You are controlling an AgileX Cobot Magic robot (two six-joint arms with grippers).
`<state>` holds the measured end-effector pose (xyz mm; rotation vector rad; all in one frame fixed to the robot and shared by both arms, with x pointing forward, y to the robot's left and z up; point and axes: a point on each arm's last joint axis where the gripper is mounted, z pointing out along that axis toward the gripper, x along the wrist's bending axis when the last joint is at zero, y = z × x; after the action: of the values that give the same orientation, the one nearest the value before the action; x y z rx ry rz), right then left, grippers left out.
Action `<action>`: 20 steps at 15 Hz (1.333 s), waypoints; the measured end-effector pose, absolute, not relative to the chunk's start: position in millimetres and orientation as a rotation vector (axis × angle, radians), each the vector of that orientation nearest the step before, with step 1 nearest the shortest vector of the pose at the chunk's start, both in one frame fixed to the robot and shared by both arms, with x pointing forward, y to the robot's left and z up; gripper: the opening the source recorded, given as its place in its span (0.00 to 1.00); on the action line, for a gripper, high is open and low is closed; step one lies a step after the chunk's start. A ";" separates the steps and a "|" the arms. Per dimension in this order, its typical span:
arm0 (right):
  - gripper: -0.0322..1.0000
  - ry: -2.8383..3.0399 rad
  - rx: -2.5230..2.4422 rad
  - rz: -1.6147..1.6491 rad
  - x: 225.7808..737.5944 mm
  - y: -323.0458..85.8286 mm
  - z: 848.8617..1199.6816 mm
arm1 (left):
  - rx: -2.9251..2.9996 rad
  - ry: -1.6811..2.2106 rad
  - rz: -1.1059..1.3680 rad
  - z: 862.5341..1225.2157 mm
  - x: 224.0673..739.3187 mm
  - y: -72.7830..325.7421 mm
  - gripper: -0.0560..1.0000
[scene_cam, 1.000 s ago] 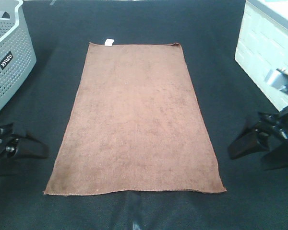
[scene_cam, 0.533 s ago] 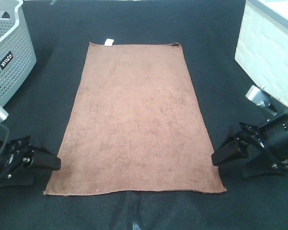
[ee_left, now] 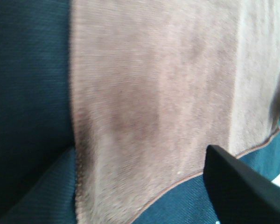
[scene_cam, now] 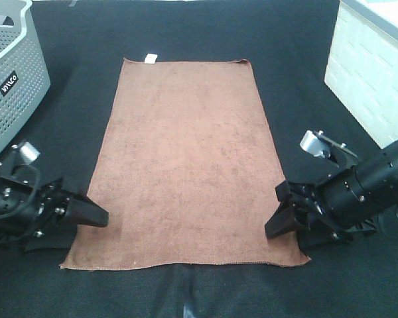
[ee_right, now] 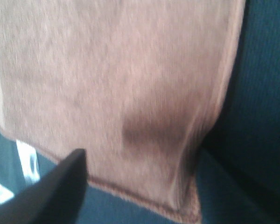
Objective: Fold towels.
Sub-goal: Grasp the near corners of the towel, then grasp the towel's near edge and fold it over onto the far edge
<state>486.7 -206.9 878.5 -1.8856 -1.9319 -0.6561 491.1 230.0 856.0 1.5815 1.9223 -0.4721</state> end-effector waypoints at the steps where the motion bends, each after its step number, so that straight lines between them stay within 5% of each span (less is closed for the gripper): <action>1: 0.52 -1.929 -1.893 -0.668 489.9 -206.4 879.1 | 1.602 1.913 -0.468 855.4 492.1 225.7 0.68; 2: 0.35 -1.927 -1.901 -0.674 491.1 -206.5 879.4 | 1.630 1.928 -0.435 852.4 492.3 224.7 0.51; 5: 0.06 -1.940 -1.894 -0.663 490.4 -207.0 879.0 | 1.648 1.956 -0.404 847.7 492.4 227.3 0.09; 20: 0.03 -1.976 -1.806 -0.572 465.8 -209.8 913.9 | 1.791 1.862 -0.394 891.2 451.3 231.8 0.05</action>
<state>465.8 -209.8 913.9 -1.8057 -1.9755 -0.5720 451.3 231.8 891.2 1.7912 1.8619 -0.3941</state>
